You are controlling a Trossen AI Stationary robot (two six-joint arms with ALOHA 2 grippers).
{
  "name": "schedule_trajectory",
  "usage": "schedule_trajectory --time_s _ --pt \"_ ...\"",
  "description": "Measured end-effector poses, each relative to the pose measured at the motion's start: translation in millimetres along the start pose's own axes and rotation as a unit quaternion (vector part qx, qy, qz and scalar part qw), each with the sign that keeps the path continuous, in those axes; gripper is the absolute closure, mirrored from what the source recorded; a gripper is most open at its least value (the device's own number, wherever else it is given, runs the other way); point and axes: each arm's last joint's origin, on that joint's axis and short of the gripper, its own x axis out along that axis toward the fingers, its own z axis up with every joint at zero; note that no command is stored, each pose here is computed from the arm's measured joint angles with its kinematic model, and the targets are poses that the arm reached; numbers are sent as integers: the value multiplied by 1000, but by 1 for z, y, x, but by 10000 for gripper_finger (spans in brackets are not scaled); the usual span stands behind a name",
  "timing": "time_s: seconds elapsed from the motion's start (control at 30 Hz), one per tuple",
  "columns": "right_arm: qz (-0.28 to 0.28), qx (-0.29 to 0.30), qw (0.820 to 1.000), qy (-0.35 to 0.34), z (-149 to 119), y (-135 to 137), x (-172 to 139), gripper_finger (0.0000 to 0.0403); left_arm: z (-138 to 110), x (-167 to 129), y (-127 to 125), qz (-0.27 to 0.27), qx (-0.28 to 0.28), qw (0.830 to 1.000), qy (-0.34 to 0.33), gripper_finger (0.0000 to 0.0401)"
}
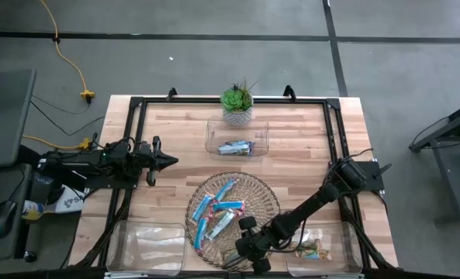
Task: Pick and place Granola Bars by type
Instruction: Put the yellow granola bar into the bottom right transparent bin
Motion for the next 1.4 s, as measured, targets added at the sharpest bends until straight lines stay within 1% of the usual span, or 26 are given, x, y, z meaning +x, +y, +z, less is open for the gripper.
schedule_trajectory --time_s 0.5,0.97,1.17,1.4 --pt "0 1 1000 6 -1 0 0 317 0 0 0 0 0 1000 0 400" --pt "3 14 1000 -4 1 0 0 324 0 0 0 0 0 1000 0 400" --pt "6 14 1000 -9 2 1 0 336 0 0 0 0 0 1000 0 400" --pt "4 12 1000 -27 12 3 -4 338 0 0 0 0 0 1000 0 400"
